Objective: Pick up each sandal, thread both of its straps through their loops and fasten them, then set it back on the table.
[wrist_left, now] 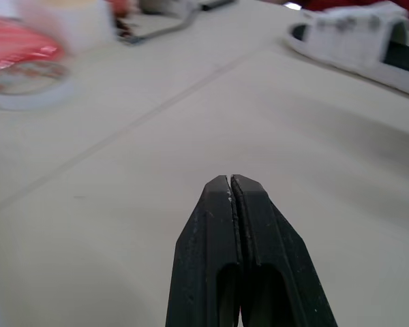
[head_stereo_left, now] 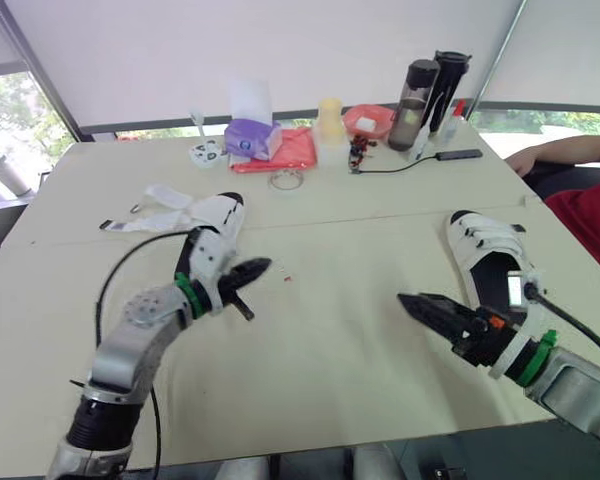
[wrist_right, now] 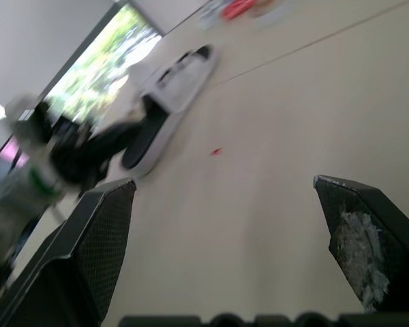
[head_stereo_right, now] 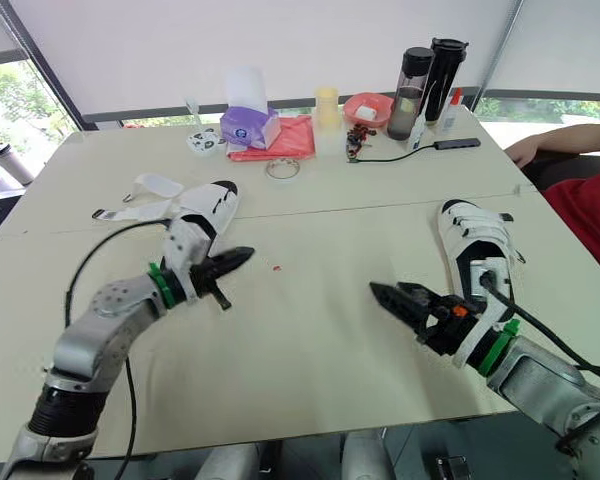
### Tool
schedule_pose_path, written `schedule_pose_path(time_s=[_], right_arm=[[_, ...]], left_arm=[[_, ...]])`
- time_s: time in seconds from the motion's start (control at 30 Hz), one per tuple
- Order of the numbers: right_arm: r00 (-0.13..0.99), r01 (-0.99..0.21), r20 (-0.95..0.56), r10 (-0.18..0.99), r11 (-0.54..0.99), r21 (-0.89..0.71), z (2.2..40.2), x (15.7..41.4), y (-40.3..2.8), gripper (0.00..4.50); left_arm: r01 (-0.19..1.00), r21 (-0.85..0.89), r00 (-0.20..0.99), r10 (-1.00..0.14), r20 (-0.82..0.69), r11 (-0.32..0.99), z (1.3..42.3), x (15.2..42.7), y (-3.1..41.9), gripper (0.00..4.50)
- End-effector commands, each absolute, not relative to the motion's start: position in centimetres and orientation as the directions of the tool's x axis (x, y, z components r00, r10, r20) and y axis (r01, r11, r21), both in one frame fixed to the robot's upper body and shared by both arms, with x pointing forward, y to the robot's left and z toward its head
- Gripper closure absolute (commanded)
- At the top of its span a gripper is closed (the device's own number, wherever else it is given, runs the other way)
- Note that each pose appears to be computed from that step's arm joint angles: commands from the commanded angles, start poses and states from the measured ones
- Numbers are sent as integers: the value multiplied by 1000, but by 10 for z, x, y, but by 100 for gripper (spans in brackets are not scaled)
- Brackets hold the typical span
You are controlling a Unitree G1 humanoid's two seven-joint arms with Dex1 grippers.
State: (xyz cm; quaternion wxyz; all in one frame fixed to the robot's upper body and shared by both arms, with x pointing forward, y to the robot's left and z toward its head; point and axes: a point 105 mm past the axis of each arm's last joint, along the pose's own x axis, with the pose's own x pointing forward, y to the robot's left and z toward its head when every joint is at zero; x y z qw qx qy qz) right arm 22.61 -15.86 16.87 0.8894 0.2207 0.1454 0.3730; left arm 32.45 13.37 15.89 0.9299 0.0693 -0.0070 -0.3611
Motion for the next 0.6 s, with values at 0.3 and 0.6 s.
schedule_pose_path(time_s=[0.3, 0.6], right_arm=[[556, -813, -75, 828, 560, 157, 195, 254, -101, 0], [574, -811, -77, 815, 579, 87, 187, 265, -92, 0]], left_arm=[[237, 898, 896, -442, -54, 371, 194, 370, 202, 5], [137, 984, 908, -412, -81, 110, 172, 399, 195, 5]])
